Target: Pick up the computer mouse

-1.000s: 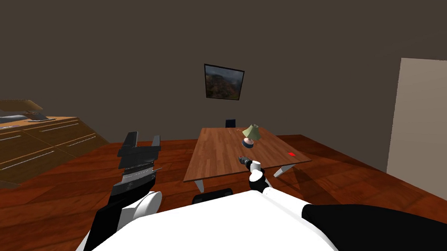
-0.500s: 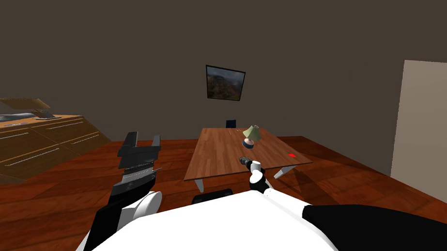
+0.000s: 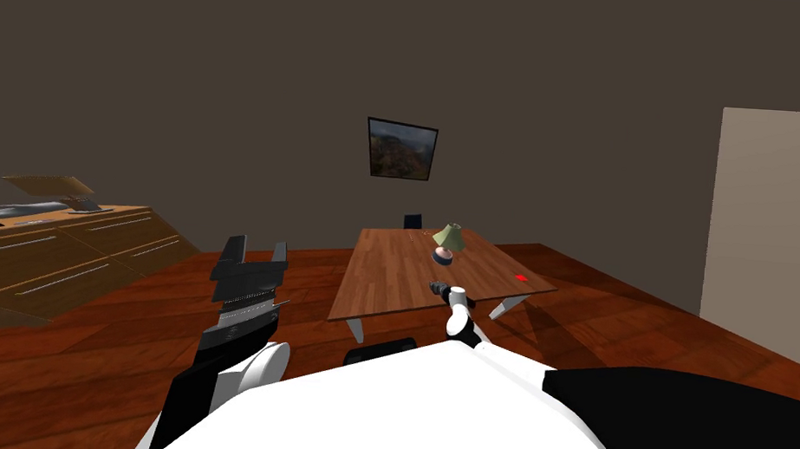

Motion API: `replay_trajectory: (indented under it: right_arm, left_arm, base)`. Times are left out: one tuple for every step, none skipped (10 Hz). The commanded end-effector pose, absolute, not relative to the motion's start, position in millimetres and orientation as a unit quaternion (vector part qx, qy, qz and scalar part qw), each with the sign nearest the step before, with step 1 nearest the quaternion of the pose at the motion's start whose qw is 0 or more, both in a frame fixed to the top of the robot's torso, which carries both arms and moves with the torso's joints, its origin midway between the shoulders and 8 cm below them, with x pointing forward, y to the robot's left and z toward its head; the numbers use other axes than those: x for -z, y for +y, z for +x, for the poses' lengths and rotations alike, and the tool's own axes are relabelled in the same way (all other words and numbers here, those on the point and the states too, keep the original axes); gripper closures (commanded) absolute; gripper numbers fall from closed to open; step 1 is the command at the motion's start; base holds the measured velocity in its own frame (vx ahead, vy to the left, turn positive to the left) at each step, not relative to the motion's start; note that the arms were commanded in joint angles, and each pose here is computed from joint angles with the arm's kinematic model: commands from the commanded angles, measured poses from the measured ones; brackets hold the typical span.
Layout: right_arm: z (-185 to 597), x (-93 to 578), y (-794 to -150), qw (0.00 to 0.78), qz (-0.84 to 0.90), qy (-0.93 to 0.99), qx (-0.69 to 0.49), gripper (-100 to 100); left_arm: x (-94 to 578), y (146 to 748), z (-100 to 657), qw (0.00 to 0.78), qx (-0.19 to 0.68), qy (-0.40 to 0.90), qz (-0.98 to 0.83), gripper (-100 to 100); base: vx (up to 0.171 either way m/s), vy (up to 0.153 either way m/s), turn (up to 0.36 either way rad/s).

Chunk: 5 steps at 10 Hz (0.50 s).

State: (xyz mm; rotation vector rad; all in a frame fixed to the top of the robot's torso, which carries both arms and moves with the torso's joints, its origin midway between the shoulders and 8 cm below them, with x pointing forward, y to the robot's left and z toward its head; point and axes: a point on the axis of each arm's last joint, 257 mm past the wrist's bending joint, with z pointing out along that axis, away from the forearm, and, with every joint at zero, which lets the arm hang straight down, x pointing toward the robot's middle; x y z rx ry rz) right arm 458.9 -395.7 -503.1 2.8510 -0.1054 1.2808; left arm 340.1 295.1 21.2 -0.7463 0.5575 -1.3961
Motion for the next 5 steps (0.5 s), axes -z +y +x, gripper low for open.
replay_trajectory:
  right_arm:
    - [451.6,505.4,-408.8,0.027,0.914,-0.042,-0.403,100]
    - [456.3,503.8,-402.4,0.023,0.914,-0.034,-0.403,100]
    - [461.0,502.3,-395.6,0.017,0.914,-0.03,-0.404,100]
    - [462.2,501.8,-393.7,0.013,0.914,-0.037,-0.404,100]
    - [462.2,501.8,-393.7,0.011,0.914,-0.039,-0.404,100]
  left_arm:
    - [-21.2,295.1,340.1,0.668,0.619,0.247,-0.331,0]
    - [-21.3,295.0,340.1,0.668,0.619,0.247,-0.331,0]
    - [-21.2,295.1,340.1,0.668,0.619,0.247,-0.331,0]
    - [-21.2,295.1,340.1,0.668,0.619,0.247,-0.331,0]
    - [-21.2,295.1,340.1,0.668,0.619,0.247,-0.331,0]
  base:
    - [-0.022,-0.033,0.062]
    - [-0.022,-0.037,0.024]
    - [-0.012,-0.024,-0.022]
    - [-0.002,-0.009,-0.005]
    - [0.0,0.0,0.0]
